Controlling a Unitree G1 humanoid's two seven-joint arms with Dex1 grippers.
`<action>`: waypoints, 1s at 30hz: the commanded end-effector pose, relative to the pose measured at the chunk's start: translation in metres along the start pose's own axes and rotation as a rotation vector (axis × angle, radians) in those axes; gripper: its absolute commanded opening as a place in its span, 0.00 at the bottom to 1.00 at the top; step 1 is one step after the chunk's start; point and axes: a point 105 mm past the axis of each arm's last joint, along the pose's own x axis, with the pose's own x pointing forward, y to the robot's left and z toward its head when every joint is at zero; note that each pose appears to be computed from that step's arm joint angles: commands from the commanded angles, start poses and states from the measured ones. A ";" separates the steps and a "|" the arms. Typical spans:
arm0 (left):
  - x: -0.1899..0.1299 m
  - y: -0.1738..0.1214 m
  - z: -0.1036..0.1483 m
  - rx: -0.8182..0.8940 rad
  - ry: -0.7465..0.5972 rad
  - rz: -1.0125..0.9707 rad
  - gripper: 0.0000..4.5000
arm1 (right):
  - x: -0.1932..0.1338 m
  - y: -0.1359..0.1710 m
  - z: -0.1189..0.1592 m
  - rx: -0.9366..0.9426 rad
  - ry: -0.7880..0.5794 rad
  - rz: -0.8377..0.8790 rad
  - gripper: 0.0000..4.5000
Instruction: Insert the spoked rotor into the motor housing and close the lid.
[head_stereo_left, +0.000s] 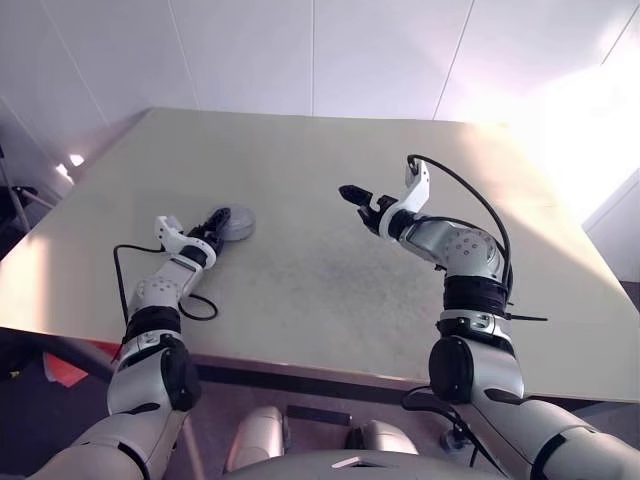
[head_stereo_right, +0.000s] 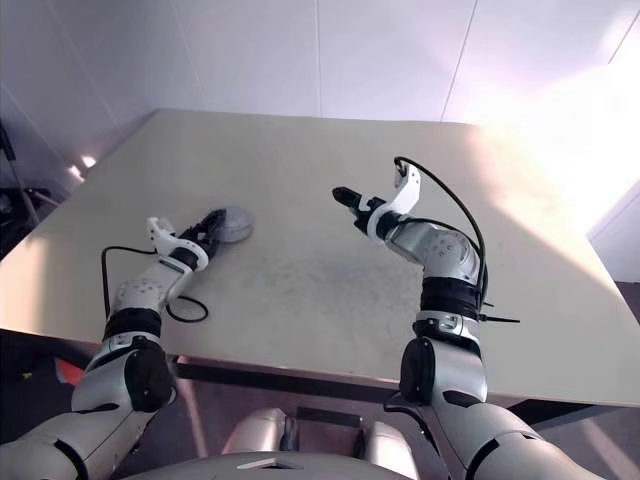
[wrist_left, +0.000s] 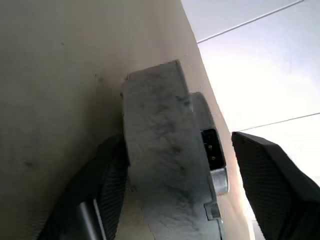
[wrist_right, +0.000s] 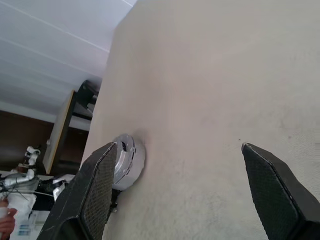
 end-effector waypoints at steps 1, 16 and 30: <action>-0.004 -0.007 0.054 0.091 -0.149 0.013 0.92 | 0.002 0.011 0.010 -0.028 -0.021 0.032 1.00; -0.003 -0.099 0.036 1.009 -0.034 -0.416 0.92 | -0.039 0.007 0.037 -0.725 -0.215 0.066 1.00; -0.033 -0.089 -0.101 1.055 0.406 -0.749 0.92 | -0.094 -0.068 0.028 -1.090 -0.025 0.006 1.00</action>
